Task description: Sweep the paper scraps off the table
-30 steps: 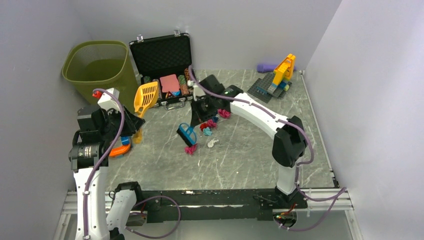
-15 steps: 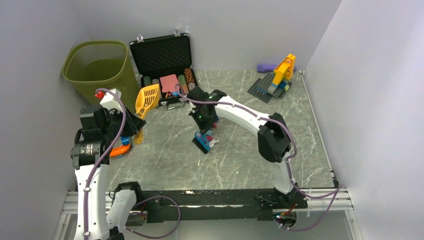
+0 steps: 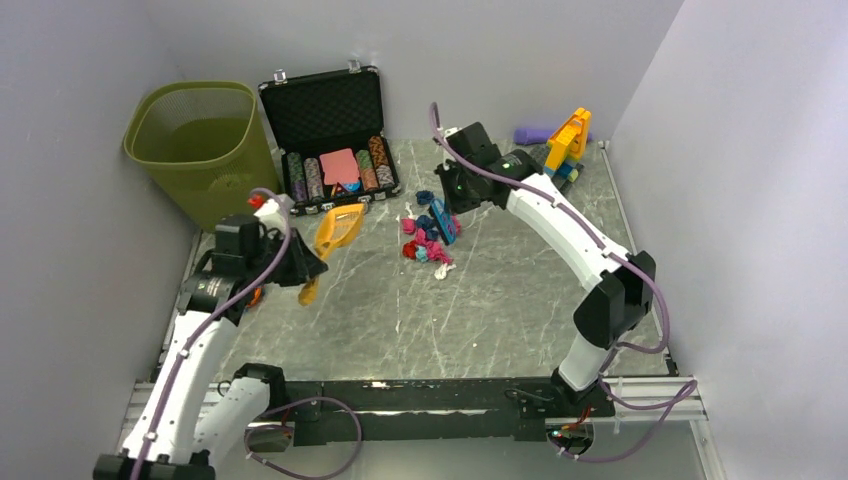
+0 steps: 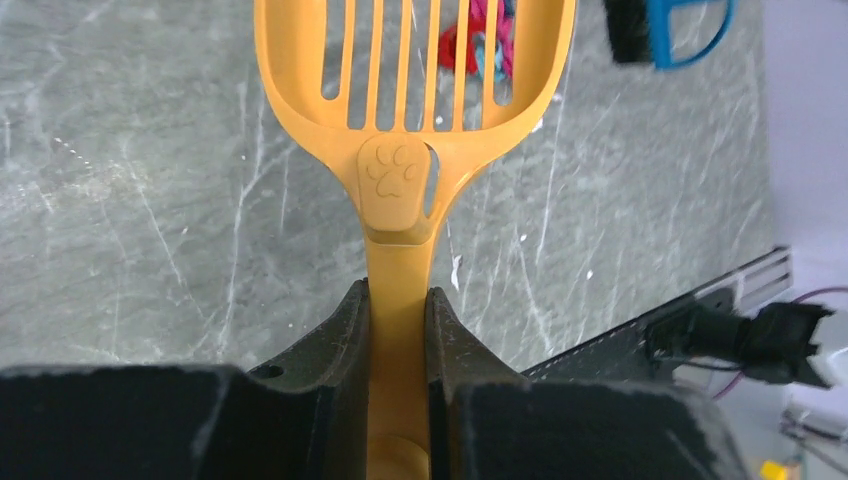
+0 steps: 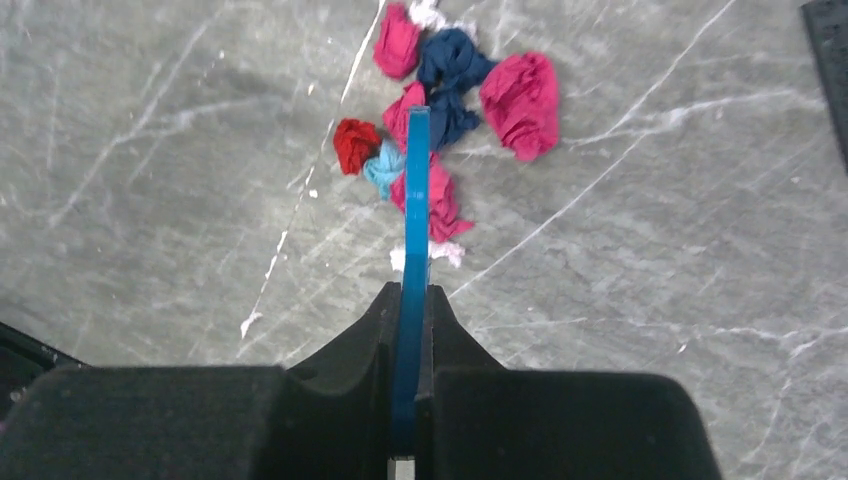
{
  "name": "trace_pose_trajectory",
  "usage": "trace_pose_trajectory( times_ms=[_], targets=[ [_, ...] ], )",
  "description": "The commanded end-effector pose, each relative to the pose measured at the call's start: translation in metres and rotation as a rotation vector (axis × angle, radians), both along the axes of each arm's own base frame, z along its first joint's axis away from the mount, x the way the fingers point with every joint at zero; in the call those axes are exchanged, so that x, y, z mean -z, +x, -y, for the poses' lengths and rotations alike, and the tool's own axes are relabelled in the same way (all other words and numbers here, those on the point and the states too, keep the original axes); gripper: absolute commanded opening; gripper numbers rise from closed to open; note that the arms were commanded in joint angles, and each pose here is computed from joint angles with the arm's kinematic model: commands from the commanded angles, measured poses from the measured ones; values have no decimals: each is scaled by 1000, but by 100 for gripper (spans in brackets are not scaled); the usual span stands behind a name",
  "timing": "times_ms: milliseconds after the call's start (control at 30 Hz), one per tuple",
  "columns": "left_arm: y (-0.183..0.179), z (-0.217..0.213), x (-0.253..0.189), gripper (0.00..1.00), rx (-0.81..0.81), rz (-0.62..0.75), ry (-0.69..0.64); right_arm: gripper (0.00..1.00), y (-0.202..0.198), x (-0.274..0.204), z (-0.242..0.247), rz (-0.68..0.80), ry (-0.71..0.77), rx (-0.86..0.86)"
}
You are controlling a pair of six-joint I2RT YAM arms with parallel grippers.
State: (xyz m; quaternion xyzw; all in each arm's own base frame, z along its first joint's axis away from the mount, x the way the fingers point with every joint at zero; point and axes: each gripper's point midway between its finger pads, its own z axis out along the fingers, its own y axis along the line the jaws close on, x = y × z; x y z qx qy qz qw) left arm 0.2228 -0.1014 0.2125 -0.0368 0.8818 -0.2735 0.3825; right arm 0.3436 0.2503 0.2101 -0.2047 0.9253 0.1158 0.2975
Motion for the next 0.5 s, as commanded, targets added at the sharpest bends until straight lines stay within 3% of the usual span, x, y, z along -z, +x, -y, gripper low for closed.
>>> trace_pose_trajectory(
  times_ms=[0,200,467],
  targets=[
    [8,14,3,0,44,29,155,0,24,-28,13,119,25,39],
    [-13,46,36,0,200,-66,406,0,56,-7,55,157,-195,204],
    [-14,70,70,0,313,-164,574,0,96,33,69,138,-358,261]
  ],
)
